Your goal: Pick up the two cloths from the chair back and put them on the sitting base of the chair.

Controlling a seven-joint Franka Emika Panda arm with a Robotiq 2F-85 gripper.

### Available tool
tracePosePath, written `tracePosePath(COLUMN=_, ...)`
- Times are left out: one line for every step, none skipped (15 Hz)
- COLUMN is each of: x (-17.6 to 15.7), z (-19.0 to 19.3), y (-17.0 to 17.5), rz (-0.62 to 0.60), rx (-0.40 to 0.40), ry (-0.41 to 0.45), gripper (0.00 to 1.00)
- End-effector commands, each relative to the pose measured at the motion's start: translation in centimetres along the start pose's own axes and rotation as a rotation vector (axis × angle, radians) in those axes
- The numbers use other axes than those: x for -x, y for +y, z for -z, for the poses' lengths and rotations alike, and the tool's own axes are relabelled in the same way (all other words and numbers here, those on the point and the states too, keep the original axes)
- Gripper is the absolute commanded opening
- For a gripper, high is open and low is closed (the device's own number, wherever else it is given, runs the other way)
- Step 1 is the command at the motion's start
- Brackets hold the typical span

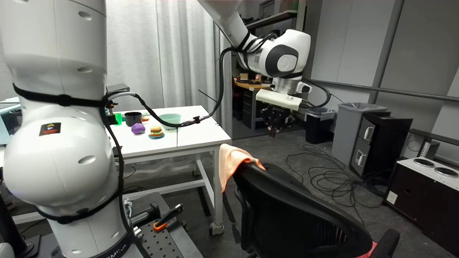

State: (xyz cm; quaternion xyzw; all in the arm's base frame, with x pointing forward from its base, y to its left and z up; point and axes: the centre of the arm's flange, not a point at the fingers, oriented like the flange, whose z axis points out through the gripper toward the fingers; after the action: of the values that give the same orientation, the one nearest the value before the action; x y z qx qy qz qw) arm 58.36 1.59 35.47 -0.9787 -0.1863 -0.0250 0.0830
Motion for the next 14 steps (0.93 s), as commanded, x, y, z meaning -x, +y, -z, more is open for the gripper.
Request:
tracePosePath(x=0.6, z=-1.4, y=-0.1, rz=-0.021, rx=-0.068, ry=-0.047, gripper=0.41)
tracePosePath(x=0.9, z=-2.1, y=-0.5, rz=-0.026, rx=-0.086, ry=-0.070, gripper=0.50)
tracePosePath(x=1.3, z=-2.8, y=-0.8, rz=-0.032, rx=-0.105, ry=-0.093, gripper=0.57)
tracePosePath(x=1.8, z=-3.5, y=-1.2, rz=-0.036, rx=-0.126, ry=-0.122, gripper=0.65)
tracePosePath(x=2.2, z=-4.2, y=-1.6, rz=-0.041, rx=-0.142, ry=-0.148, gripper=0.72)
tracePosePath(x=2.8, z=-4.9, y=-2.0, rz=-0.046, rx=-0.157, ry=-0.177, gripper=0.81)
tracePosePath(x=3.3, z=-5.5, y=-2.3, rz=-0.049, rx=-0.165, ry=-0.205, gripper=0.87)
tracePosePath(x=3.8, z=-6.0, y=-2.5, rz=-0.050, rx=-0.170, ry=-0.231, gripper=0.95)
tracePosePath(x=4.3, z=-6.4, y=-2.7, rz=-0.055, rx=-0.173, ry=-0.255, gripper=0.99)
tracePosePath(x=4.9, z=-6.8, y=-2.8, rz=-0.065, rx=-0.179, ry=-0.288, gripper=1.00)
tracePosePath(x=5.5, z=-7.1, y=-2.9, rz=-0.069, rx=-0.179, ry=-0.315, gripper=1.00)
tracePosePath(x=6.0, z=-7.4, y=-3.0, rz=-0.068, rx=-0.176, ry=-0.335, gripper=1.00)
tracePosePath(x=6.3, z=-7.6, y=-3.0, rz=-0.072, rx=-0.178, ry=-0.352, gripper=1.00)
tracePosePath(x=6.5, z=-8.0, y=-3.0, rz=-0.078, rx=-0.184, ry=-0.362, gripper=1.00)
